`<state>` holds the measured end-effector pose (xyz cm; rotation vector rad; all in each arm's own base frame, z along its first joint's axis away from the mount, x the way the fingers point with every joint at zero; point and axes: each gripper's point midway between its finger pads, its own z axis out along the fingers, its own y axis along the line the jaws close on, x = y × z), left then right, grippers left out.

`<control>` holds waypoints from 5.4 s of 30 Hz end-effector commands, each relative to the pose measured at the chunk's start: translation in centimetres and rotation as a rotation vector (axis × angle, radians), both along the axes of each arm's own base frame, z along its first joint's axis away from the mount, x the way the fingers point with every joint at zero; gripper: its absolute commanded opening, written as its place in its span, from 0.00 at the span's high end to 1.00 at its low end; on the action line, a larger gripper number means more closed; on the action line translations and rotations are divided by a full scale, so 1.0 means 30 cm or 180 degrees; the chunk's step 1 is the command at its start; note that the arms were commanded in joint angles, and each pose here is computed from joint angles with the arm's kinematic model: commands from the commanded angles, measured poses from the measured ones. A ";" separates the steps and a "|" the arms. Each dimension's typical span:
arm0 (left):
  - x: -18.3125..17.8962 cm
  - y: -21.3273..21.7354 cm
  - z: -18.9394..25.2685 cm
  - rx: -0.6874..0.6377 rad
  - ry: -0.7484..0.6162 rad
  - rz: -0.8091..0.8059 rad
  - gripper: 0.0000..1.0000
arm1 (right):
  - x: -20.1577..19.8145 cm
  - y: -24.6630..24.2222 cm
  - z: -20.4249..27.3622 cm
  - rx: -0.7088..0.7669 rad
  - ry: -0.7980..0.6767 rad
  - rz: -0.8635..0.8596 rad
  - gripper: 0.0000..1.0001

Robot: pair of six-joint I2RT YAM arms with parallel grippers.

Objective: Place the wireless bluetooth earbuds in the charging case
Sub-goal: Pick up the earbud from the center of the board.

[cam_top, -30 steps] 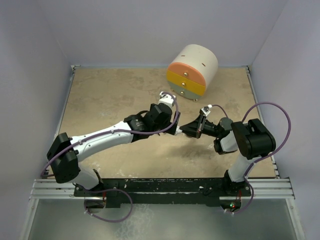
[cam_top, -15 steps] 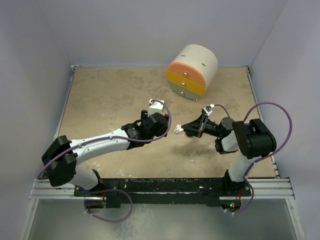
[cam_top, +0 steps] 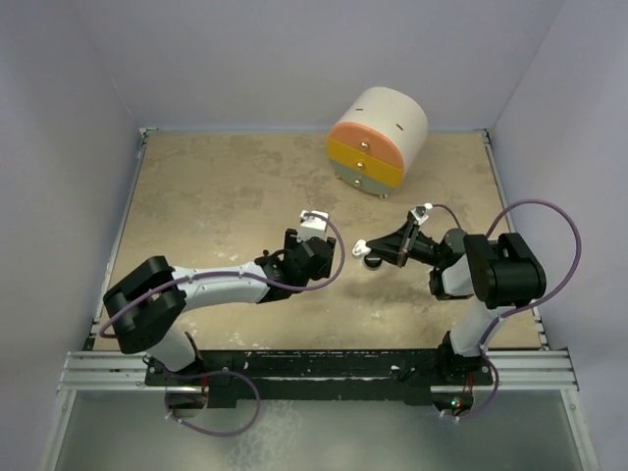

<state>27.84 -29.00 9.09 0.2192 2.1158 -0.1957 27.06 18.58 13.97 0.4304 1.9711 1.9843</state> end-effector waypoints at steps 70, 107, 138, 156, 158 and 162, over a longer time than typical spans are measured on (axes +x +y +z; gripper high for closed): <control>0.047 -0.025 -0.201 -0.0297 0.0293 0.0093 0.39 | -0.121 -0.057 0.244 -0.0141 -0.2602 -0.0016 1.00; 0.031 -0.113 -0.218 -0.0449 0.0244 -0.0400 0.45 | -0.116 -0.061 0.234 -0.0161 -0.2585 -0.0018 1.00; -0.062 -0.171 -0.197 -0.0777 0.0614 -0.0681 0.47 | -0.115 -0.064 0.233 -0.0175 -0.2592 -0.0014 1.00; 0.019 -0.155 -0.237 -0.0465 0.0530 -0.0441 0.46 | -0.117 -0.069 0.237 -0.0189 -0.2606 -0.0005 1.00; 0.026 -0.148 -0.243 -0.0411 0.0537 -0.0403 0.46 | -0.116 -0.069 0.238 -0.0189 -0.2607 -0.0003 1.00; 0.039 -0.128 -0.252 -0.0337 0.0542 -0.0326 0.46 | -0.114 -0.070 0.235 -0.0195 -0.2604 -0.0006 1.00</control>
